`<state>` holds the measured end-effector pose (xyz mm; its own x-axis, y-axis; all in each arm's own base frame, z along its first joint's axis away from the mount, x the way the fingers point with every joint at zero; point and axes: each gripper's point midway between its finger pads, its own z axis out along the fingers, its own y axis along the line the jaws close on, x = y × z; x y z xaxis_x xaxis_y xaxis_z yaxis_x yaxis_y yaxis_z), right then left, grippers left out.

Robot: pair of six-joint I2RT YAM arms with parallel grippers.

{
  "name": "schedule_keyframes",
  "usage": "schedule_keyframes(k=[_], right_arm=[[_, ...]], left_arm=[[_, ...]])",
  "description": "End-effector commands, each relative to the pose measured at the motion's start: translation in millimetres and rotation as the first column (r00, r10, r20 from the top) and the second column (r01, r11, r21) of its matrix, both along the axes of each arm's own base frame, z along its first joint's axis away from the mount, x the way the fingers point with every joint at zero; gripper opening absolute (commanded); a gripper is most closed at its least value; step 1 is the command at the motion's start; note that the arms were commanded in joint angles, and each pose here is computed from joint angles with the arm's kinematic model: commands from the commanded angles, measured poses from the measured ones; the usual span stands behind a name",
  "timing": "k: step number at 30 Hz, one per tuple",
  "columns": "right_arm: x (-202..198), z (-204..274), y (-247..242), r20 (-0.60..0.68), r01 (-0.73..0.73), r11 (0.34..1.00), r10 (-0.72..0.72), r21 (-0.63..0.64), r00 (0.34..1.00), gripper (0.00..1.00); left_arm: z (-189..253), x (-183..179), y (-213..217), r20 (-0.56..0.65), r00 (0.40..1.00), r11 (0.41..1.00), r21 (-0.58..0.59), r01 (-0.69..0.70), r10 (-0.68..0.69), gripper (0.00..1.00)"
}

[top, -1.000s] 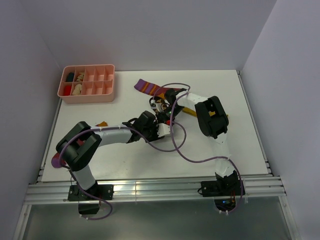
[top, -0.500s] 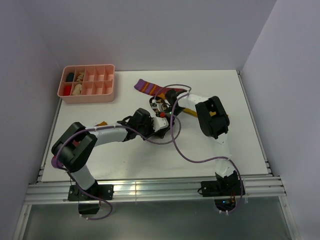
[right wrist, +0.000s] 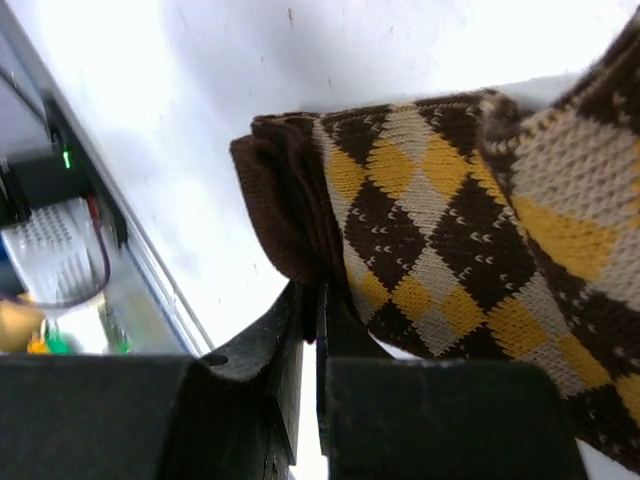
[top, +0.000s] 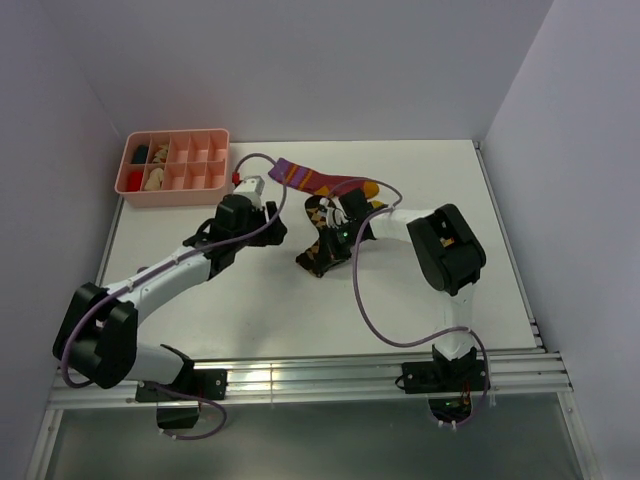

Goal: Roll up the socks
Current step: Roll the sock at the center of the board.

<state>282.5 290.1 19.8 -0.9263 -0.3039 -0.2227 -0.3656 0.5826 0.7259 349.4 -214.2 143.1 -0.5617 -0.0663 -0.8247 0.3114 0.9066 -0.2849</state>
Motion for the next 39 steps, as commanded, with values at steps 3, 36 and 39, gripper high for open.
schedule_keyframes(k=[3, 36, 39], right_arm=[[45.9, -1.8, 25.4, 0.158, 0.292, 0.955, -0.298, 0.056, 0.942, 0.00], [37.4, -24.8, 58.1, 0.141, 0.296, 0.948, -0.310, 0.114, 0.940, 0.00], [37.0, -26.0, 56.2, 0.148, 0.299, 0.948, -0.313, 0.108, 0.938, 0.00]], left_arm=[[-31.3, -8.2, 10.8, -0.291, 0.919, 0.914, -0.228, -0.335, 0.264, 0.59], [-107.6, 27.0, -19.2, -0.419, 0.875, 0.883, -0.277, -0.380, 0.245, 0.44], [-117.1, 26.1, -19.7, -0.441, 0.864, 0.890, -0.251, -0.380, 0.244, 0.40]])
